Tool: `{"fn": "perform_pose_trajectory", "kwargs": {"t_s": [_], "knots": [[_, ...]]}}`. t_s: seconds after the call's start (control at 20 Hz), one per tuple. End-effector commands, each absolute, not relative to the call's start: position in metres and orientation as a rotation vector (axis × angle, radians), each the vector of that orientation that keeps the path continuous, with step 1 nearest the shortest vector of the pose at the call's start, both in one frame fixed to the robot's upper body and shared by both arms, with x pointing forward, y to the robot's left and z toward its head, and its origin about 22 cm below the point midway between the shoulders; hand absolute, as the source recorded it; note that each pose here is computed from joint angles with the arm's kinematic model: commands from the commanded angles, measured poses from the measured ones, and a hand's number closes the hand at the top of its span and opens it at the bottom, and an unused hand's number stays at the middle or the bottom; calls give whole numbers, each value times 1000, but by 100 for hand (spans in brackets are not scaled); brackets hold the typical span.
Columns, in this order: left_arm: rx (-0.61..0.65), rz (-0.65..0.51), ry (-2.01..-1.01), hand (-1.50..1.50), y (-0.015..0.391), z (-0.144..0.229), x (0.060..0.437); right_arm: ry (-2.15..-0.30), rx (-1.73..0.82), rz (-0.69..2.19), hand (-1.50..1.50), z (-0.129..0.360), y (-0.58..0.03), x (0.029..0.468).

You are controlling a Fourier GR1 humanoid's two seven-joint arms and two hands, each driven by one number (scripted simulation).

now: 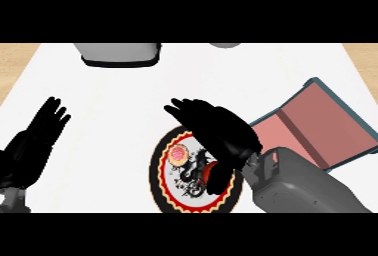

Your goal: Pick the cupcake from the plate and place it in the cardboard box

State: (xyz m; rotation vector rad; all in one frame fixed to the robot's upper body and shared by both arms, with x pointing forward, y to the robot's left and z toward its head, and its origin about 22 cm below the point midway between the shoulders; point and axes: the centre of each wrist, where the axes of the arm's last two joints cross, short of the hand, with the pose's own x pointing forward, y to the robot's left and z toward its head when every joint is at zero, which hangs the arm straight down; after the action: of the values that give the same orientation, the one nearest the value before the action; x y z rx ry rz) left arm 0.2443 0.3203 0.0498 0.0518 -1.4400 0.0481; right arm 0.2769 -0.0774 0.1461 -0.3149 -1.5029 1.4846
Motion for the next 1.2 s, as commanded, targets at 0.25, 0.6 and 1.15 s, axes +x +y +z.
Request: {"fn": "perform_pose_trajectory", "kwargs": {"t_s": [0.25,0.6,1.15], "knots": [[62,52,-1450,0,318,50,244,-1262,-320,1543,-150,126,-41,267],[43,27,-1439,0,314,61,244,-1185,-343,1573,-150,139,-32,282],[50,44,-1421,0,317,49,246,-1266,-305,1579,-150,109,-49,275]]}}
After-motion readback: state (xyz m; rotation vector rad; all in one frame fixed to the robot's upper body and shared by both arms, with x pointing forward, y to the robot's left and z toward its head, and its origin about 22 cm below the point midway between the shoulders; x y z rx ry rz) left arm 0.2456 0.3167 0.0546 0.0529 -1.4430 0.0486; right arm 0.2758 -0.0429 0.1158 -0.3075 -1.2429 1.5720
